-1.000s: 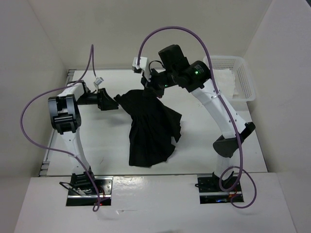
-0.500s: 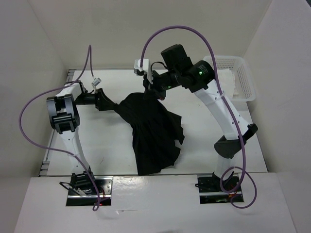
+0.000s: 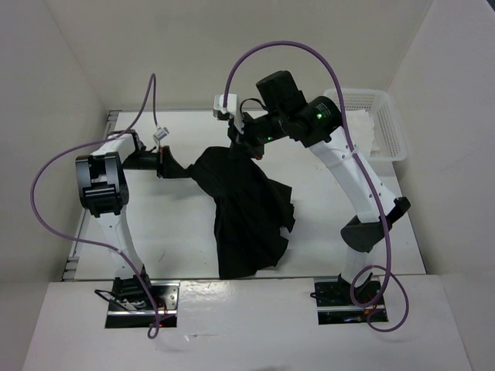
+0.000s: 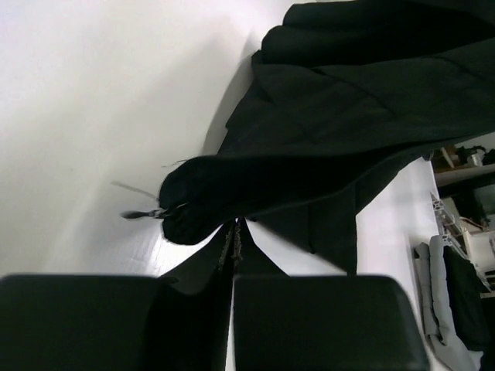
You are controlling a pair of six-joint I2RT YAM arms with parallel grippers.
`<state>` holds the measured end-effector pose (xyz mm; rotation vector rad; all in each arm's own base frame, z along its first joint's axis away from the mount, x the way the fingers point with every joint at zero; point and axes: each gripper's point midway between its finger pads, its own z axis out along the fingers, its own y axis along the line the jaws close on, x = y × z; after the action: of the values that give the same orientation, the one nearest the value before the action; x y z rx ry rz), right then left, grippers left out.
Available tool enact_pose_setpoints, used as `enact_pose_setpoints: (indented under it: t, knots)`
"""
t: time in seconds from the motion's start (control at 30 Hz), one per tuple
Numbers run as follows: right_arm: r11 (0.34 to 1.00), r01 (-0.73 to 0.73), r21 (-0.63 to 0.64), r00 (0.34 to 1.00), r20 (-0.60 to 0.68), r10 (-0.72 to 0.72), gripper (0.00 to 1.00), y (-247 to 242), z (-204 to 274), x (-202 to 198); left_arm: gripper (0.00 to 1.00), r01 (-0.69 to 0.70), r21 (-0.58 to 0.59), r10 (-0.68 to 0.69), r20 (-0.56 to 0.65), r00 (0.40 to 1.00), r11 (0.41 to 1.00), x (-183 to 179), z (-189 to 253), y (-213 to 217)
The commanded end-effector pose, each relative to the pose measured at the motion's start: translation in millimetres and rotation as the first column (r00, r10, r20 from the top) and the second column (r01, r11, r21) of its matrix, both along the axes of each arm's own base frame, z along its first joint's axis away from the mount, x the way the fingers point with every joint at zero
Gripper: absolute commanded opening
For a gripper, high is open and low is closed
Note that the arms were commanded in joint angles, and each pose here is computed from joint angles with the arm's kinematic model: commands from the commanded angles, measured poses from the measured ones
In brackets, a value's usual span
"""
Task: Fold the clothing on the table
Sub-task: Flatten the skirt out
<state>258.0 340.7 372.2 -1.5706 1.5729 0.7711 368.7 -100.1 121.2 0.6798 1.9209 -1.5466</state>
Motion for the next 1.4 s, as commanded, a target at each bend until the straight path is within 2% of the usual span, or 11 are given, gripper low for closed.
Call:
enact_pose_setpoints:
  t: [0.0,0.07,0.1,0.13,0.37,0.53,0.9,1.03,1.13,1.3,1.37]
  knots:
    - [0.997,-0.014,0.08,0.996,0.084,0.007,0.0,-5.6,38.3,-9.6,0.08,-0.015,-0.028,0.018,0.14,0.99,1.0,4.2,34.4,-0.6]
    - [0.997,-0.014,0.08,0.996,0.084,0.007,0.0,-5.6,38.3,-9.6,0.21,-0.017,-0.035,0.022,0.152,0.988,0.999,4.2,39.5,-1.1]
    - [0.997,-0.014,0.08,0.996,0.084,0.007,0.0,-5.6,38.3,-9.6,0.55,-0.015,-0.031,0.02,0.171,0.985,0.999,4.2,42.2,-1.1]
    - [0.997,-0.014,0.08,0.996,0.084,0.007,0.0,-5.6,38.3,-9.6,0.61,-0.015,-0.033,0.02,0.161,0.987,0.999,2.3,40.1,-1.5]
    - [0.997,-0.014,0.08,0.996,0.084,0.007,0.0,-7.2,38.8,-11.4,0.87,0.005,0.029,-0.01,0.16,0.987,1.0,-0.2,25.7,2.3]
    - [0.996,-0.021,0.084,0.997,0.081,0.015,0.0,-6.6,39.2,-12.8,0.97,0.012,0.095,-0.028,0.168,0.985,0.995,7.4,8.2,8.5]
    - [0.995,-0.03,0.093,0.996,0.084,0.022,0.0,-6.2,42.7,-14.5,0.94,0.069,0.077,-0.081,0.167,0.983,0.995,13.5,6.8,-16.0]
    - [0.995,-0.03,0.093,0.996,0.084,0.022,0.0,-6.2,42.7,-14.5,0.87,0.089,0.05,-0.096,0.155,0.983,0.995,11.6,6.7,-21.6]
    - [0.995,-0.03,0.093,0.996,0.084,0.022,0.0,-6.2,42.7,-14.5,0.79,0.099,0.05,-0.106,0.155,0.982,0.994,10.3,6.7,-25.7]
    - [0.996,-0.022,0.09,0.996,0.088,0.014,0.0,-6.9,42.3,-13.1,0.45,0.108,0.052,-0.115,0.164,0.98,0.993,9.0,9.8,-29.2]
    - [0.996,-0.022,0.084,0.997,0.081,0.015,0.0,-5.0,38.8,-11.1,0.39,0.108,0.052,-0.115,0.164,0.98,0.993,9.0,9.9,-29.2]
